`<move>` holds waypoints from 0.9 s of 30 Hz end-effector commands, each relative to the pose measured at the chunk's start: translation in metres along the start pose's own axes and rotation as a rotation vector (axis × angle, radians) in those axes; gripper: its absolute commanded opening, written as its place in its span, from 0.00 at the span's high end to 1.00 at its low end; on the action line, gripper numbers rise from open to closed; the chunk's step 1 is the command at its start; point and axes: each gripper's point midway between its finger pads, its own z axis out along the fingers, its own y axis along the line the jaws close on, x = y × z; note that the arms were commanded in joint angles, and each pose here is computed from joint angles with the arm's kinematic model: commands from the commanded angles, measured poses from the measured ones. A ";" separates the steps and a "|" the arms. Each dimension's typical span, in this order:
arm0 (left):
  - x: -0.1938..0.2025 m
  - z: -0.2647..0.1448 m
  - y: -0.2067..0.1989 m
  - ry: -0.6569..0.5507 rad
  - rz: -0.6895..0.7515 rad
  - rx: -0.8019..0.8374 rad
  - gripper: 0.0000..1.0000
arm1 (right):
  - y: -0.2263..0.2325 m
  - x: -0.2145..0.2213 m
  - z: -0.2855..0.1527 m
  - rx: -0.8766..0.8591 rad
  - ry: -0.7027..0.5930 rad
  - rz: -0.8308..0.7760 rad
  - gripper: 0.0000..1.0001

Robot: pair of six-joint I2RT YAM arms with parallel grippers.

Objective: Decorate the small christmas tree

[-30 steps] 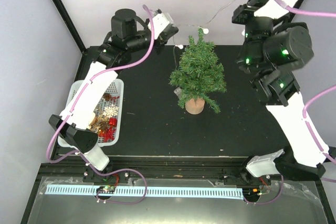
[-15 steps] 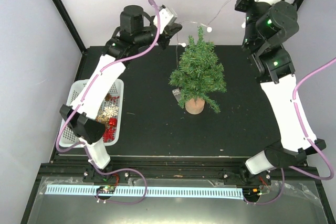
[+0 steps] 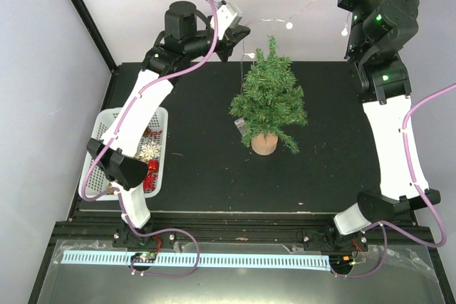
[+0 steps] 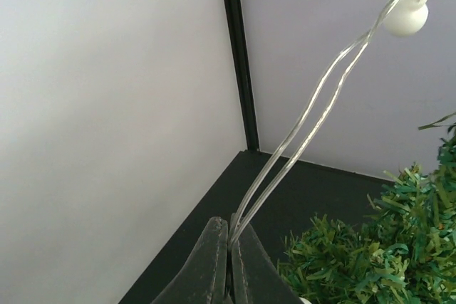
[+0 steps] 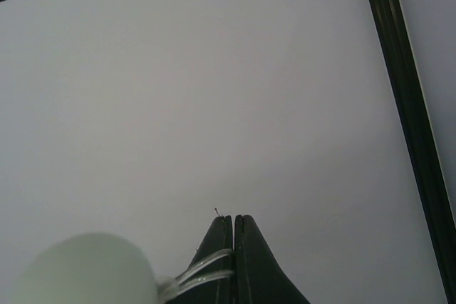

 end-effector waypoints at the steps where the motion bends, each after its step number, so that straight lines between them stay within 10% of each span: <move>1: 0.010 0.010 0.004 0.022 -0.030 0.007 0.98 | -0.009 0.034 0.016 0.036 0.063 -0.009 0.99; 27: 0.089 0.072 0.000 0.164 -0.077 0.046 0.99 | -0.155 0.183 -0.031 0.484 0.311 -0.086 0.99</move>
